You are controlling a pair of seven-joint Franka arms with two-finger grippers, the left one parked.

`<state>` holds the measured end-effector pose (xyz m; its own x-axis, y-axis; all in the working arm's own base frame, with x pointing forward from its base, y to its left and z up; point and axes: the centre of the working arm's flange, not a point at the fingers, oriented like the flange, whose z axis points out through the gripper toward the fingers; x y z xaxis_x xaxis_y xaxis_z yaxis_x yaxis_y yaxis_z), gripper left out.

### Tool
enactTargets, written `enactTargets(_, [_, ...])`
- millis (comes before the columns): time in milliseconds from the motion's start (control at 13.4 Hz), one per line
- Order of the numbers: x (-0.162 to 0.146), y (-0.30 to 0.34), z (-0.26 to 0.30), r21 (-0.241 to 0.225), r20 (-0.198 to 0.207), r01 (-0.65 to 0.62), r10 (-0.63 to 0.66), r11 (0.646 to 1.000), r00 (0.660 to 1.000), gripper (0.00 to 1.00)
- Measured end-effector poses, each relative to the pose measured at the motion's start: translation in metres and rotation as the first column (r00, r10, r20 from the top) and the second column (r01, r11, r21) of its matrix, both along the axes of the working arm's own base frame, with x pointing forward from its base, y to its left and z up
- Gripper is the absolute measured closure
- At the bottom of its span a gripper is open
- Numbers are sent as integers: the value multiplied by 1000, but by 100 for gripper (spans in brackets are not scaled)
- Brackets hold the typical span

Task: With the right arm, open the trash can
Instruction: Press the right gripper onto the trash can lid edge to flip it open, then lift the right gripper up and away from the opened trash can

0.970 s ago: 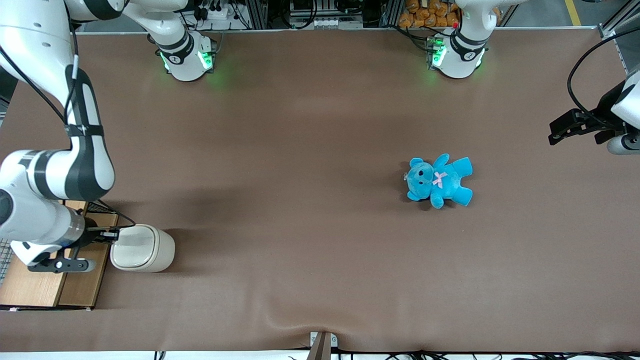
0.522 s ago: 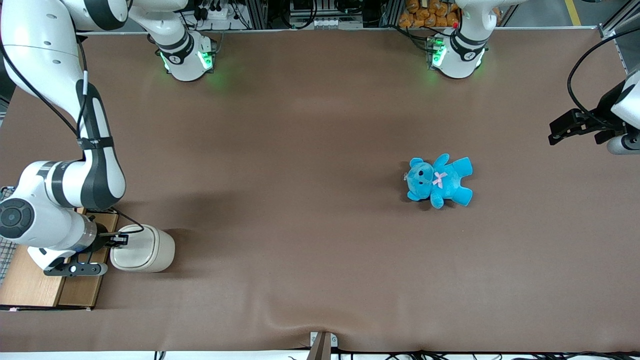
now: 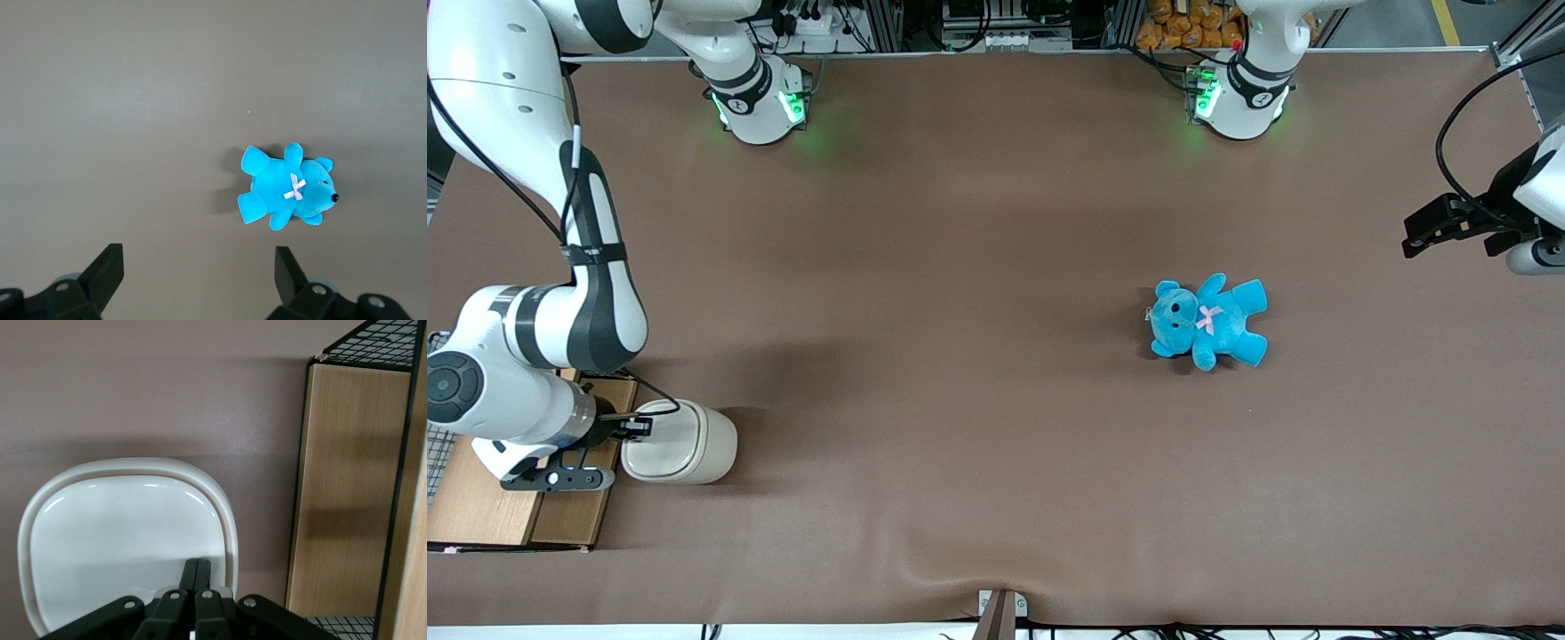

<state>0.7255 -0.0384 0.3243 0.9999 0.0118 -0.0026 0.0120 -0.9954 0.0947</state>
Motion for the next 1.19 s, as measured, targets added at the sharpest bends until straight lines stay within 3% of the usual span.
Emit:
enactTargets(448, [-35,25,134,9,-16,-16,16,1000,1000,99])
enactTargets(896, [-116,23,255,56,-131,20,-13,998,991,99])
enactTargets(1194, [-164,22,306,79,-120,24,-15,997,993,99])
